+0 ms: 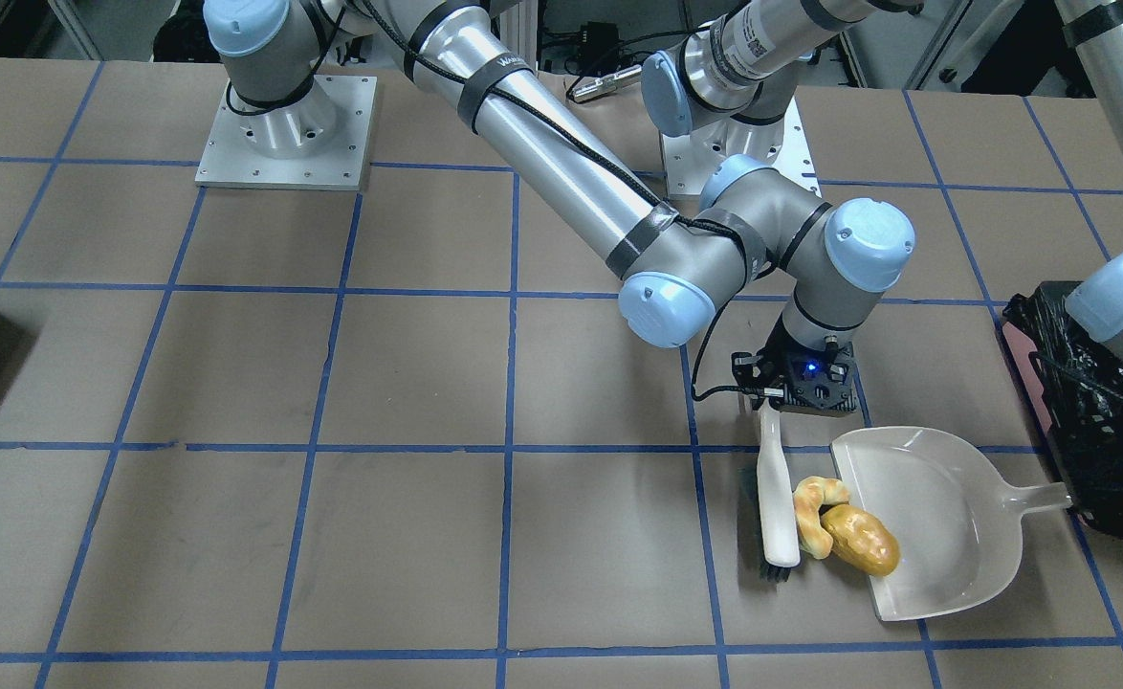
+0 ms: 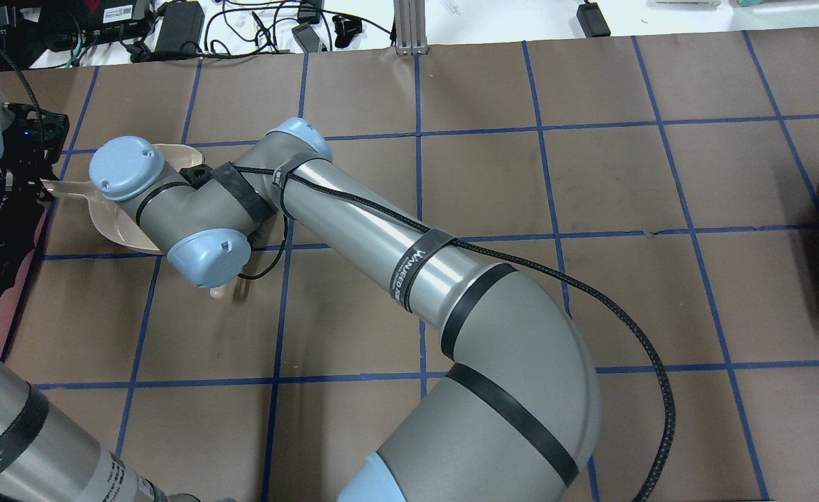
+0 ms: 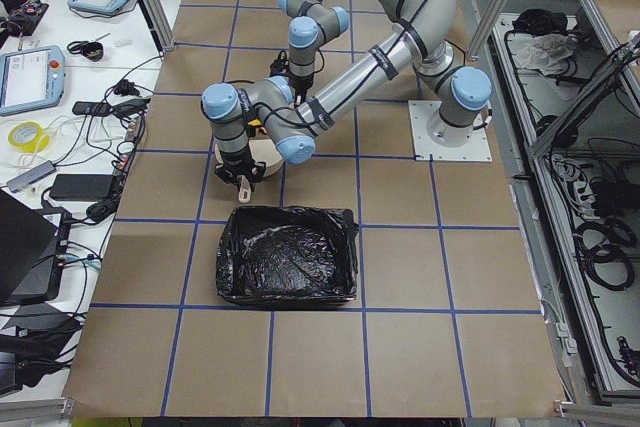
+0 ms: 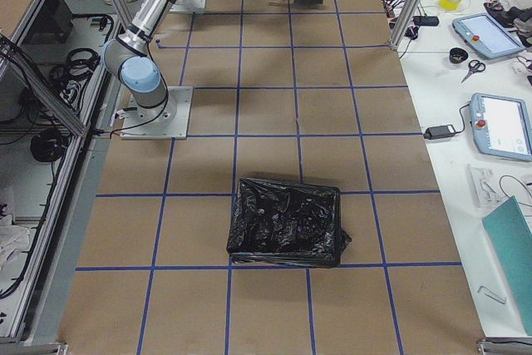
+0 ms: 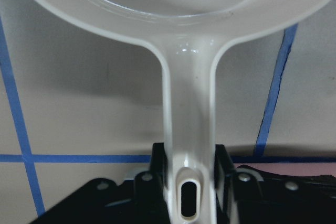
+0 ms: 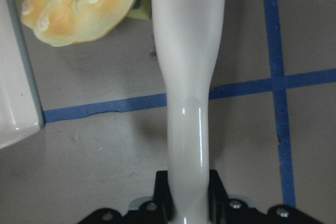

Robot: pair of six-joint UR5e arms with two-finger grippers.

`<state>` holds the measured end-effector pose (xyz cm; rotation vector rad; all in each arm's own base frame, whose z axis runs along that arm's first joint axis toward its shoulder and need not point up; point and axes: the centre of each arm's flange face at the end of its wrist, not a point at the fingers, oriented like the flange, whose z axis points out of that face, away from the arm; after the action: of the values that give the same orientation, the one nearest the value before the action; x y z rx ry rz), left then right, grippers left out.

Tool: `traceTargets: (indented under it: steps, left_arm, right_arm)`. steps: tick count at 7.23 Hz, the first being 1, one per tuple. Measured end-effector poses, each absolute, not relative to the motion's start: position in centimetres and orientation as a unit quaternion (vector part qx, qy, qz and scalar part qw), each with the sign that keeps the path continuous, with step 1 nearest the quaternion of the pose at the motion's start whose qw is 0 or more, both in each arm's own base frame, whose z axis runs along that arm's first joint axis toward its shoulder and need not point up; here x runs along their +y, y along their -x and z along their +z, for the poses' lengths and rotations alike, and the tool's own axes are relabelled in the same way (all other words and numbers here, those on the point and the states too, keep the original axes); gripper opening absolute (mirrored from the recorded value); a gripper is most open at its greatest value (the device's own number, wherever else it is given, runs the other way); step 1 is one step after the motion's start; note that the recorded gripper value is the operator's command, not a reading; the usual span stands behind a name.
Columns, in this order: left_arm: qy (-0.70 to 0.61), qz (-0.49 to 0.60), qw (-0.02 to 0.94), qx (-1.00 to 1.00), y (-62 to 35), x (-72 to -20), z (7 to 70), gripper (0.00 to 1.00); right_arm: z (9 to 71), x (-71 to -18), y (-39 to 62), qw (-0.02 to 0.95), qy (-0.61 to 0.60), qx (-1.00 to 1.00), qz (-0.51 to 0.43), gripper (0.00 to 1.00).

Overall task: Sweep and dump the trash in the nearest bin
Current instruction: 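Push the remaining trash into the dustpan with the right gripper's brush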

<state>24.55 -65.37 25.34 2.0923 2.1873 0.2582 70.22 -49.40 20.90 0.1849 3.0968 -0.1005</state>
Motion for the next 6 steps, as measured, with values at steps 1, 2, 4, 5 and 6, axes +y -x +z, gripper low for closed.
traceTargets:
  steps: [1,2,4,5,6]
  left_arm:
    - [-0.688,0.085,0.052,0.719,-24.5,-65.4,25.3,0.00]
    - [-0.687,0.085,0.052,0.719,-24.5,-65.4,25.3,0.00]
    - [-0.687,0.085,0.052,0.719,-24.6,-65.4,25.3,0.00]
    - [-0.687,0.085,0.052,0.719,-24.6,-65.4,25.3,0.00]
    - [-0.687,0.085,0.052,0.719,-24.6,-65.4,25.4,0.00]
  right_arm:
    - [21.1,-49.5,-71.3,0.031,-0.057,0.997,-0.035,0.00]
    - [21.5,-49.3,-72.2,0.046,-0.054,0.997,-0.034,0.00]
    - [22.5,-48.8,-73.5,0.075,-0.057,0.995,-0.020,0.00]
    - [23.1,-48.6,-74.2,0.092,-0.062,0.994,-0.012,0.00]
    - [23.4,-48.0,-74.9,0.105,-0.063,0.993,-0.005,0.00]
